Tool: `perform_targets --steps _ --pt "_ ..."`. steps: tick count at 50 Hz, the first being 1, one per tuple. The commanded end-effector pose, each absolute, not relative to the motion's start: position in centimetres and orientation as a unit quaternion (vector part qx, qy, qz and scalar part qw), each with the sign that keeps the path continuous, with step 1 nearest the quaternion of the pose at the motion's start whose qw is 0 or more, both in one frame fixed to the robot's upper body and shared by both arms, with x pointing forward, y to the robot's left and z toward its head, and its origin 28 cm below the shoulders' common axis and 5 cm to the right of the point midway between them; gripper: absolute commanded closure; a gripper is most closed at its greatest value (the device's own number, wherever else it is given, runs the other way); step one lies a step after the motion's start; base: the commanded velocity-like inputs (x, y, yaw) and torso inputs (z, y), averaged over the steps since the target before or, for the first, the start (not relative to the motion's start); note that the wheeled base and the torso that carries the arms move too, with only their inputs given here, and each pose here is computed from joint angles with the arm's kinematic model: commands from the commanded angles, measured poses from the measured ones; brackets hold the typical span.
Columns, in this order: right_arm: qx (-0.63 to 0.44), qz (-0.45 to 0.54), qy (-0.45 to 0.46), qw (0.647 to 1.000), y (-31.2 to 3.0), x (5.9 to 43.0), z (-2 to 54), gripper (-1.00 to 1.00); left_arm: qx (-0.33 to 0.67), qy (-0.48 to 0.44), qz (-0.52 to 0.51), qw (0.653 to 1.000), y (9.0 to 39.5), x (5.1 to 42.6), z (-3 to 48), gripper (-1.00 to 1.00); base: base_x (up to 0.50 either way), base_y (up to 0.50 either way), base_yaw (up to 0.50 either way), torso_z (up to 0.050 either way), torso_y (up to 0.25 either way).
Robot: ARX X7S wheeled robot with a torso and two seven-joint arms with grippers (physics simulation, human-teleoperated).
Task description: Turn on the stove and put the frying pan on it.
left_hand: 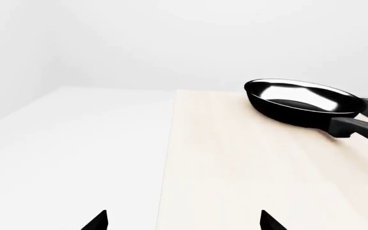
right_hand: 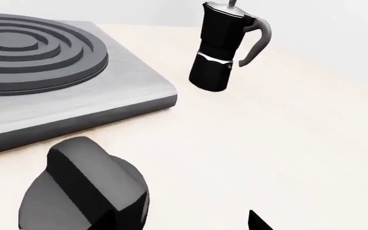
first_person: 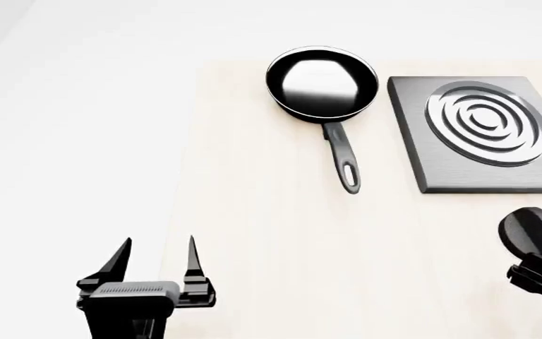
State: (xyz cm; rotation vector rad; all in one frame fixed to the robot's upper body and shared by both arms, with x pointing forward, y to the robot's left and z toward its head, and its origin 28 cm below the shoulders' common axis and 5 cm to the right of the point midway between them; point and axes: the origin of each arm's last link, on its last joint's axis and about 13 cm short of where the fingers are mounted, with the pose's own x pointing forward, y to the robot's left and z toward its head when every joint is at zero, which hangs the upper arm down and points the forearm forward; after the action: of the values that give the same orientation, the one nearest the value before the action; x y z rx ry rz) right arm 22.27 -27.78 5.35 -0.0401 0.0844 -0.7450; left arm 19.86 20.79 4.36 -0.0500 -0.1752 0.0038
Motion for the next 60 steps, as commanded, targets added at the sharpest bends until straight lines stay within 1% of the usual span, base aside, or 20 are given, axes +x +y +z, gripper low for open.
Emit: perform_targets --steps 1,19,60 --pt "-0.023 -0.373 0.047 0.926 -28.4 22.3 5.2 -1.00 -0.025 -0.087 0.002 0.996 20.8 19.9 4.3 -1.00 0.00 0.00 0.00 0.000 0.000" --pt "-0.030 -0.376 0.050 0.925 -29.0 22.4 5.6 -1.00 -0.024 -0.086 0.000 0.996 20.7 19.8 4.3 -1.00 0.00 0.00 0.00 0.000 0.000" --pt "-0.025 -0.354 0.050 0.934 -30.1 24.0 7.0 -1.00 -0.027 -0.083 -0.001 0.996 20.7 19.9 4.2 -1.00 0.00 0.00 0.00 0.000 0.000"
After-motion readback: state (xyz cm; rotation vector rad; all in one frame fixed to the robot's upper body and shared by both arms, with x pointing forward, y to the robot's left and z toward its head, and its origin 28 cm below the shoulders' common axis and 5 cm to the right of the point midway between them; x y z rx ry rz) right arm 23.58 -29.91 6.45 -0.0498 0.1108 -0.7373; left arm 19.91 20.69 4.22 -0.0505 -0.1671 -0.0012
